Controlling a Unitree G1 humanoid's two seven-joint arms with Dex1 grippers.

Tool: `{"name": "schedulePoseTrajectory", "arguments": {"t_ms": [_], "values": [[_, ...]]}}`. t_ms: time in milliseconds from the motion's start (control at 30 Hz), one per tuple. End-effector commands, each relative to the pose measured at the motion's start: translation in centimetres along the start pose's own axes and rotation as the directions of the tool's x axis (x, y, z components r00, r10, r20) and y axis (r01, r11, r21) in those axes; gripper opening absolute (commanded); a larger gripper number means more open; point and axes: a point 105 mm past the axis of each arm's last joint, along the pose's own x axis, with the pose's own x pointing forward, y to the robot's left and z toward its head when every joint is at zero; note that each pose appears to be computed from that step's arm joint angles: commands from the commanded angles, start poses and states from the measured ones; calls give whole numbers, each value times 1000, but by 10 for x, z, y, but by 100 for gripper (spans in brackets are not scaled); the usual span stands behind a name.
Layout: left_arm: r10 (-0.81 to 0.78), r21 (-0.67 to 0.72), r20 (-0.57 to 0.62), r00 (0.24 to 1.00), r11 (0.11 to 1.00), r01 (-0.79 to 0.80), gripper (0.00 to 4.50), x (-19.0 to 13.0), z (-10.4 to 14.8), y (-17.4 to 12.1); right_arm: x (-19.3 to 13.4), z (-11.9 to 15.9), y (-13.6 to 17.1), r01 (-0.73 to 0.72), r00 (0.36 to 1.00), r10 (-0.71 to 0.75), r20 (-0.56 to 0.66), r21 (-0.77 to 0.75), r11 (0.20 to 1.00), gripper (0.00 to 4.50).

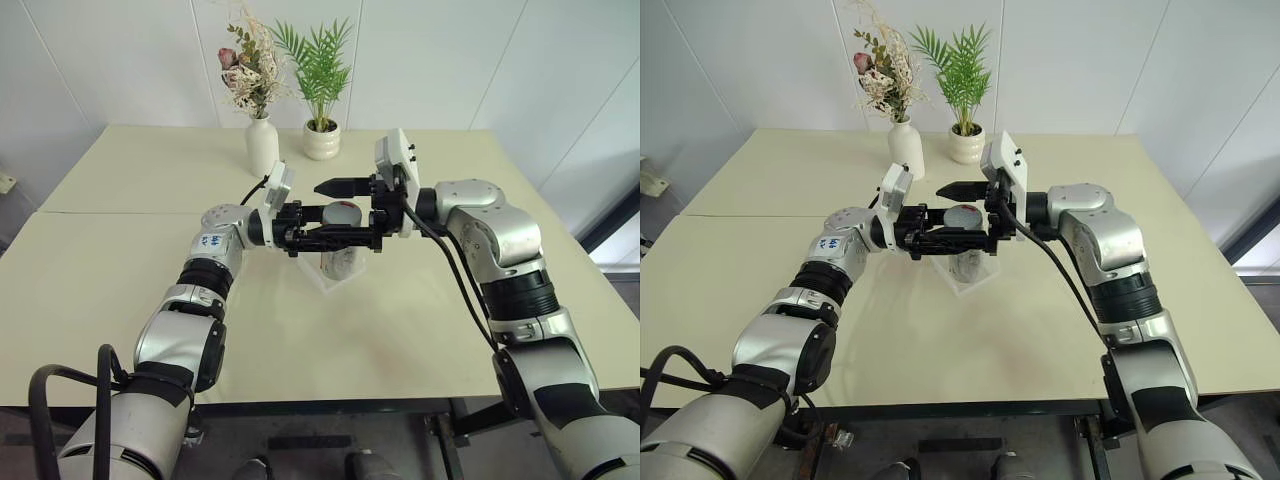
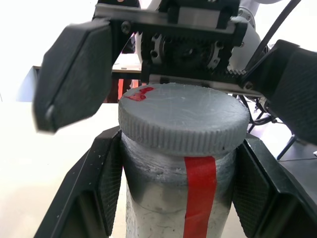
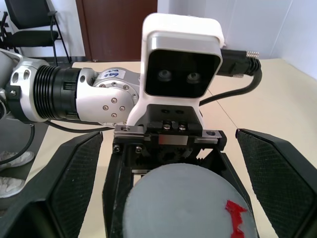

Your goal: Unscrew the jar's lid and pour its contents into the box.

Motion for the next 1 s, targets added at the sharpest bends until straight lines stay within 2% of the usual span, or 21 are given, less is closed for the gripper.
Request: {"name": "schedulePoseTrajectory", "arguments": {"t_ms": [33,567,1000], "values": [[-131,53,17,991,990,130,261,2,13,-12,-2,15,-4,16,999,-14,38,-49,999,450],[-126,61,20,992,990,125,261,0,13,-13,-9,12,-19,54,998,-53,33,-25,998,450],[-105,57,16,994,993,104,261,-7,13,-11,-34,11,-26,120,993,-120,4,-34,992,450]]}}
